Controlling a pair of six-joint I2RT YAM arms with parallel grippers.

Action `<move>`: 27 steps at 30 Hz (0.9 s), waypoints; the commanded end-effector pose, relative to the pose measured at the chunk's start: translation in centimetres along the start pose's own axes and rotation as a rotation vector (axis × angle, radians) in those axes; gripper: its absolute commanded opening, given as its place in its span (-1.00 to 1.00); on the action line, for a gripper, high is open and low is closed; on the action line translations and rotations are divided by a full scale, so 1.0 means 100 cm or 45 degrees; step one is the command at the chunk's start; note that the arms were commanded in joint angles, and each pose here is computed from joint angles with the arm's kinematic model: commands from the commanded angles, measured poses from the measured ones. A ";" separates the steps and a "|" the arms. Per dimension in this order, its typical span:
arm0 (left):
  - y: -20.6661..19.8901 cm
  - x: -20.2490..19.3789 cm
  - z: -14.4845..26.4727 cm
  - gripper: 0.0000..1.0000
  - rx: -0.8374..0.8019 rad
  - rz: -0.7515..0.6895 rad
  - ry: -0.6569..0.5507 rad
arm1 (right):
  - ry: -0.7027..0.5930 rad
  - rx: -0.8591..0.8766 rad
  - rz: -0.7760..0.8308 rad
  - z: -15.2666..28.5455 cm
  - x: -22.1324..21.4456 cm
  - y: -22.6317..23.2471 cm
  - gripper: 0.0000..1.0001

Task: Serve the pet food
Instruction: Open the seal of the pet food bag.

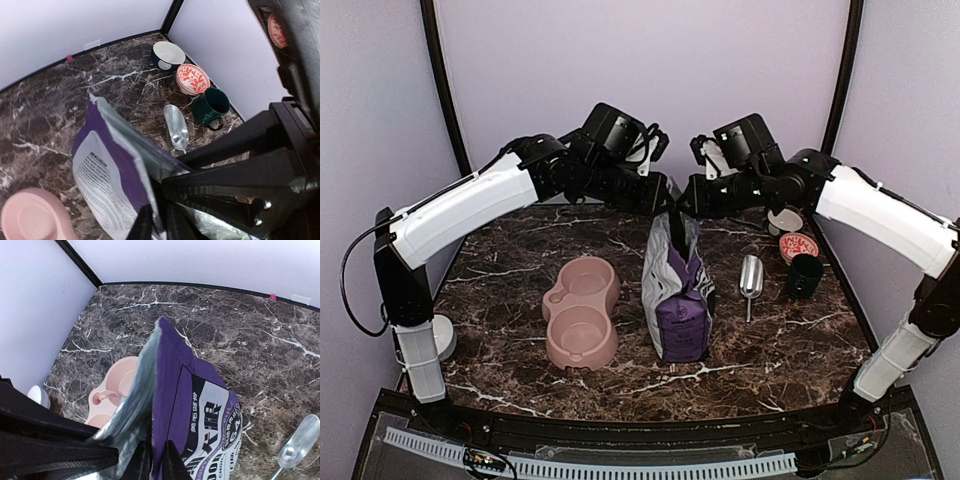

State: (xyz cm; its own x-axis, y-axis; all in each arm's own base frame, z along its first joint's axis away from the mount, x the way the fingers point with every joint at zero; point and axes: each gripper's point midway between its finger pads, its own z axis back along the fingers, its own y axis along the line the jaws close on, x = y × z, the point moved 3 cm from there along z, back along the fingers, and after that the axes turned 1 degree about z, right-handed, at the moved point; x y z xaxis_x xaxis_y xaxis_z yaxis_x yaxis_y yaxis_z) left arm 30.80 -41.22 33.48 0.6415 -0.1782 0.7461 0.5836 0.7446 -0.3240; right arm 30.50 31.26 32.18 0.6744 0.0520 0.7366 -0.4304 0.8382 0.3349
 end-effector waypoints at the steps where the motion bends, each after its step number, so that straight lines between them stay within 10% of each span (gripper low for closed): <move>1: 0.003 -0.011 -0.013 -0.96 0.009 -0.008 0.047 | -0.026 0.025 -0.009 0.000 0.001 0.003 -0.91; 21: 0.033 -0.023 0.021 -1.00 0.244 0.053 0.063 | -0.095 -0.183 -0.099 0.038 0.004 -0.025 -1.00; 27: 0.017 -0.022 0.024 -0.65 0.117 0.050 0.060 | -0.078 0.005 -0.110 0.035 0.002 -0.001 -0.83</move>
State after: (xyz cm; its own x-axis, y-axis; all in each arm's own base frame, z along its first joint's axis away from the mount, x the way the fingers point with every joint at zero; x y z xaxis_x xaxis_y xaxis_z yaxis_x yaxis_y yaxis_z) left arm 30.64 -39.29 31.89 0.6721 -0.1579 0.7234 0.4968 0.8206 -0.2824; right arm 29.99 28.79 32.16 0.6791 -0.0171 0.7338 -0.3245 0.8898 0.3210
